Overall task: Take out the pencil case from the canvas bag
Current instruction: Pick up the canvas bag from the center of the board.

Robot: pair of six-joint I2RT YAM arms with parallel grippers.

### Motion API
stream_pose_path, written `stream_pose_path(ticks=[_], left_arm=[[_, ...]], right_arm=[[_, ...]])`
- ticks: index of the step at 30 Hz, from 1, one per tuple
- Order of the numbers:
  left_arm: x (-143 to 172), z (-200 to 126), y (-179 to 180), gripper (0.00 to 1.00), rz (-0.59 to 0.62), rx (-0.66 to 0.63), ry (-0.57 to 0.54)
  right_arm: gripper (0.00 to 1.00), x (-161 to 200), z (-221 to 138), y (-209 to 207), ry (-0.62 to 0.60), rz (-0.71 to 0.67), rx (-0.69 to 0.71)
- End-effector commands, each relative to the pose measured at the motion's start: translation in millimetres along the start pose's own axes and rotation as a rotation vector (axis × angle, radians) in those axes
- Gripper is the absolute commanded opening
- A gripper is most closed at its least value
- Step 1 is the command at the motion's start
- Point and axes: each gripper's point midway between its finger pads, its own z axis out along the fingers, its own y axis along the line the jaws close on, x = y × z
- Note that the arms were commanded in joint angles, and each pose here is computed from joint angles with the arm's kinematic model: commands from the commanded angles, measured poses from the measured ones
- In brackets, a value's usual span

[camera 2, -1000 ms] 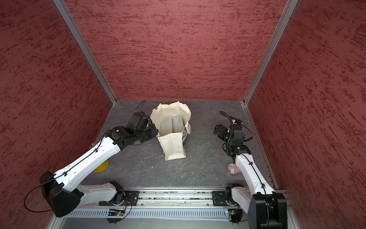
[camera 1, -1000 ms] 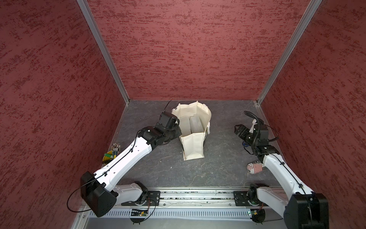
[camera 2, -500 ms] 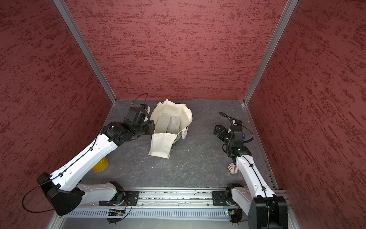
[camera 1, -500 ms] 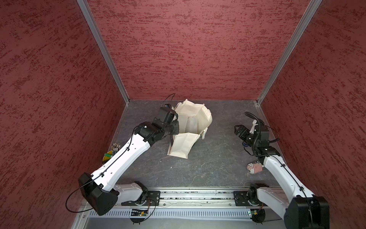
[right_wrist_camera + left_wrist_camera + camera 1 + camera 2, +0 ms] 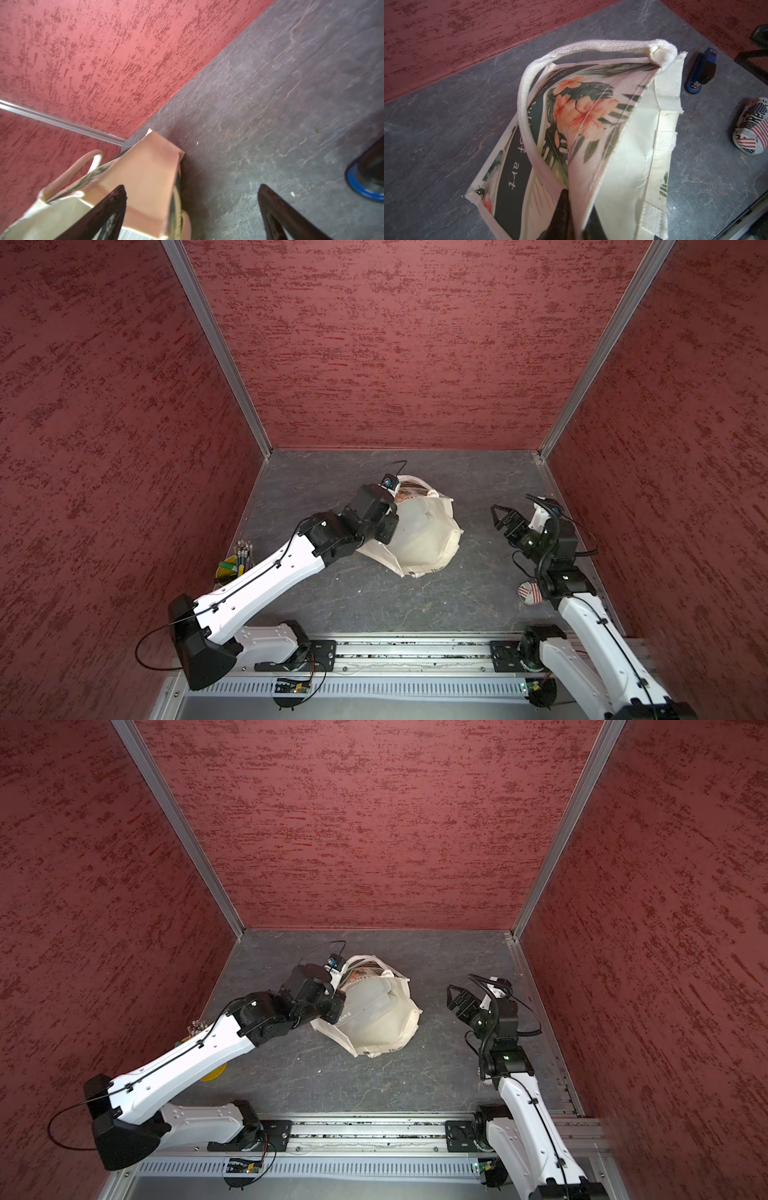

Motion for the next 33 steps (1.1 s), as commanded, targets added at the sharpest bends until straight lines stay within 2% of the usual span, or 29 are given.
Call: stream_pose_path(ticks=[1, 8, 15, 22, 27, 33], left_arm=[[-18, -8, -5, 0.00, -0.083, 0.004, -0.123], [-5, -1, -11, 0.00, -0.073, -0.004, -0.083], [-11, 1, -21, 0.00, -0.091, -0.016, -0.070], [-12, 9, -22, 0.00, -0.110, -0.048, -0.065], [-12, 15, -21, 0.00, -0.112, -0.081, -0.054], [-20, 15, -22, 0.00, -0.142, -0.083, -0.085]], right_arm=[[0.99, -3, -13, 36, -0.012, -0.010, -0.143], [0.99, 27, -26, 63, 0.060, 0.041, -0.247], [0.99, 99, -31, 68, 0.143, 0.106, -0.308], [0.99, 160, -26, 93, 0.263, 0.086, -0.329], [0.99, 201, -30, 135, 0.308, -0.067, -0.355], [0.99, 210, -16, 115, 0.280, -0.062, -0.284]])
